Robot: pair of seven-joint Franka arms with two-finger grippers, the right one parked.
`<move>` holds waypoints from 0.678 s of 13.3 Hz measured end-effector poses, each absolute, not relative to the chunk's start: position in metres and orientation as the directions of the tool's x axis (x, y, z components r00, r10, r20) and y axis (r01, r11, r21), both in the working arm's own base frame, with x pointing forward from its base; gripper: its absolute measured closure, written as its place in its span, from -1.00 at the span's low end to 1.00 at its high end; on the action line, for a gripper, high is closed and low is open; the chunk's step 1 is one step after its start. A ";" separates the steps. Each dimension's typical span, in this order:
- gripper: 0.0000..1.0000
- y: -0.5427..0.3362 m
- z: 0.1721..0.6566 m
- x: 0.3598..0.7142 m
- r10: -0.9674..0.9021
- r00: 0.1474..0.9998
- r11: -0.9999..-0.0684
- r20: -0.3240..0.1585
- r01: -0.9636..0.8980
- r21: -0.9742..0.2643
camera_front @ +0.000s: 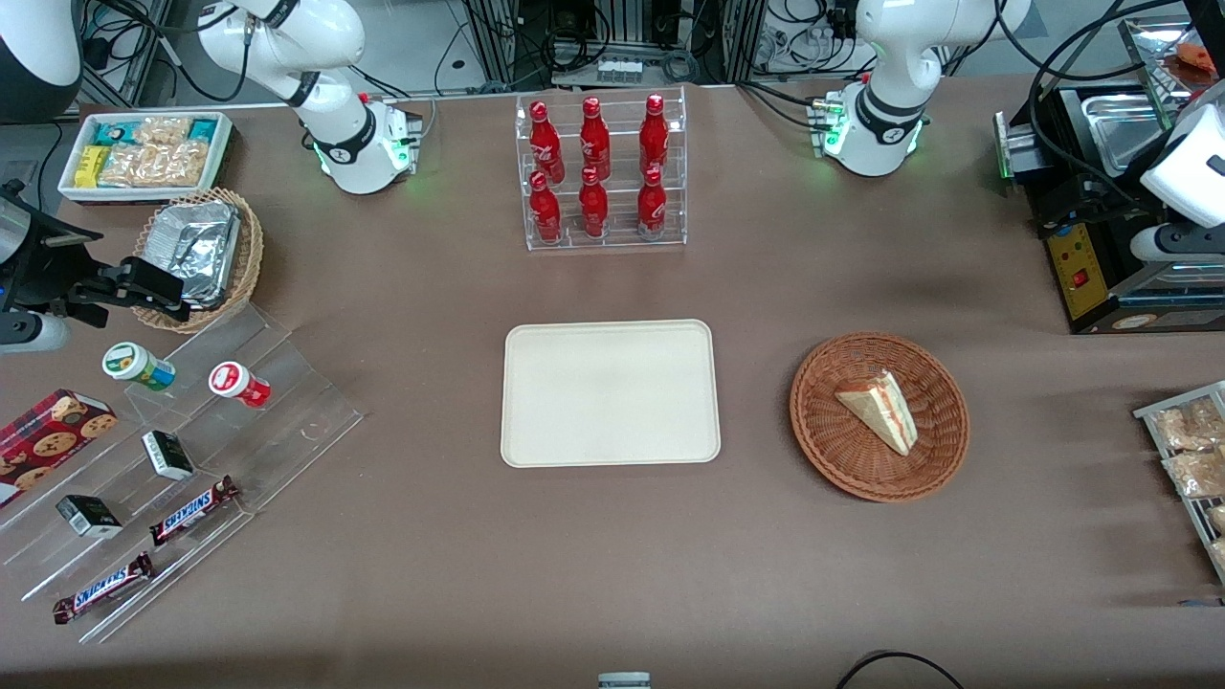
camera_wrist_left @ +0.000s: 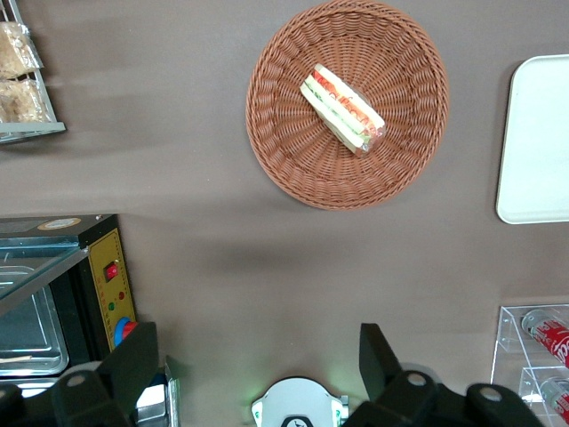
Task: Place sandwich from basket to tray
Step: 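Move the left gripper over the wrapped sandwich in the wicker basket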
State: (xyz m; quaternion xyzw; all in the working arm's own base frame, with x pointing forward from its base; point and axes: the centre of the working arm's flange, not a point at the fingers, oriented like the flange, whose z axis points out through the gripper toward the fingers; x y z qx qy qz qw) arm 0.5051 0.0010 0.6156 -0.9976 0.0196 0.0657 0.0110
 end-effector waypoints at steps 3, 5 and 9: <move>-1.00 0.001 0.613 0.506 -0.038 0.990 -0.999 -0.137 -0.041 -0.018; -1.00 0.001 0.603 0.512 -0.036 0.987 -0.999 -0.157 -0.039 -0.018; -1.00 0.002 0.555 0.543 0.104 0.979 -0.994 -0.174 0.099 -0.041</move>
